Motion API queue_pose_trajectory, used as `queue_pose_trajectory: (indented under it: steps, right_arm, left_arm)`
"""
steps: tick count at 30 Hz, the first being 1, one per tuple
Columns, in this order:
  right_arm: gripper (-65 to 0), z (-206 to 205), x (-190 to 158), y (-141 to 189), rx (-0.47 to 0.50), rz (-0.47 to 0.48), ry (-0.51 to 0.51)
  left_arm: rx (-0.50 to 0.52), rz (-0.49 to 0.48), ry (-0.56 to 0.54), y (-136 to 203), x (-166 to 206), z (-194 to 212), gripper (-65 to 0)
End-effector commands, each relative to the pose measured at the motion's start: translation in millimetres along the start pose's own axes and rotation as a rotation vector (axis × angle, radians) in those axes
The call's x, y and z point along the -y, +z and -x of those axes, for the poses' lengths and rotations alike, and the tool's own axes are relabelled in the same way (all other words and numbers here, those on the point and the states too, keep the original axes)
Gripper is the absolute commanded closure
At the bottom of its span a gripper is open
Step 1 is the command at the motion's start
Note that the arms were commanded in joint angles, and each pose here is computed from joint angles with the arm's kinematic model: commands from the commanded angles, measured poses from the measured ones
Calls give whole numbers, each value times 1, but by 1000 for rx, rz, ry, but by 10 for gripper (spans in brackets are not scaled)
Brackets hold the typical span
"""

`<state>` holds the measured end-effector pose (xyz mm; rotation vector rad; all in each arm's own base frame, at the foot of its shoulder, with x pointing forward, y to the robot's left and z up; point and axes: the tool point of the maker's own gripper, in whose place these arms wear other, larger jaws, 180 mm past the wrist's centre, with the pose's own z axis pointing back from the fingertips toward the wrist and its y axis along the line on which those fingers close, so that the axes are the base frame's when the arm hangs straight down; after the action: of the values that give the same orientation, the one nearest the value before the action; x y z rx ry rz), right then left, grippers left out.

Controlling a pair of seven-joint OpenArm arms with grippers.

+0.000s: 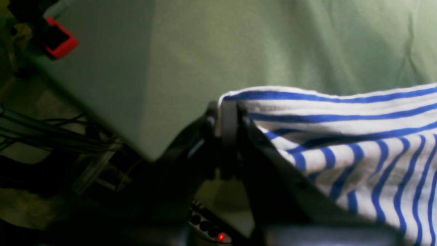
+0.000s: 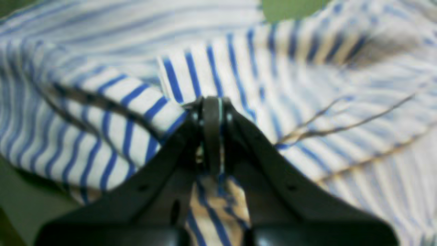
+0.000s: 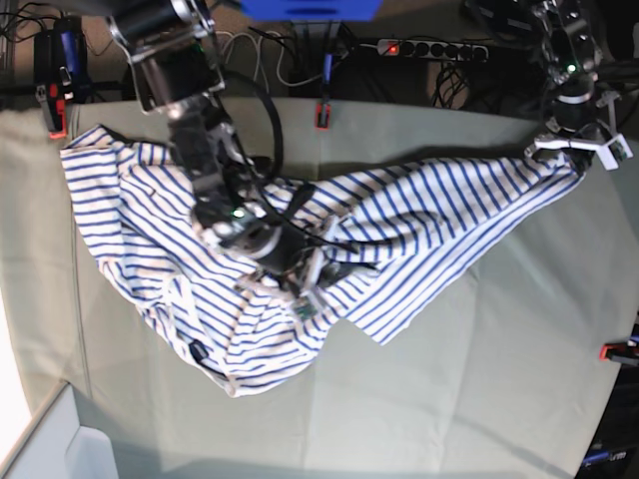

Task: Layout the t-shirt on the table in an organized manner, then fold the t-shirt properly
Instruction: 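Regrasp the shirt with the right gripper at a new edge, then lift and swing the shirt with both grippers, laying it flat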

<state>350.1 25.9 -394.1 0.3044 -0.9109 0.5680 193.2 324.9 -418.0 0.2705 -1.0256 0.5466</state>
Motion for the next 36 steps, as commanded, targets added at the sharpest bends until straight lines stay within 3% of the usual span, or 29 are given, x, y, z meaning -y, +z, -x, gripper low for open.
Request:
queue_pose_trajectory:
  steps: [1, 8, 20, 26, 32, 36]
  right_arm:
    - [0, -42, 4, 11, 131, 14, 7]
    - [0, -101, 22, 68, 328, 102, 70]
    - [0, -144, 146, 148, 500, 445, -6]
    - [0, -178, 201, 177, 507, 544, 6]
    - [0, -248, 242, 219, 587, 621, 59]
    - [0, -299, 257, 245, 669, 653, 95]
  left_arm:
    - [50, -3, -9, 0, -2, -15, 0]
    - [100, 10, -12, 2, 3, -34, 0]
    - [352, 85, 54, -20, 48, -140, 0]
    - [491, 255, 54, -28, 127, -210, 0]
    - [673, 475, 28, -2, 225, -299, 0]
    - [715, 546, 28, 16, 262, -364, 0]
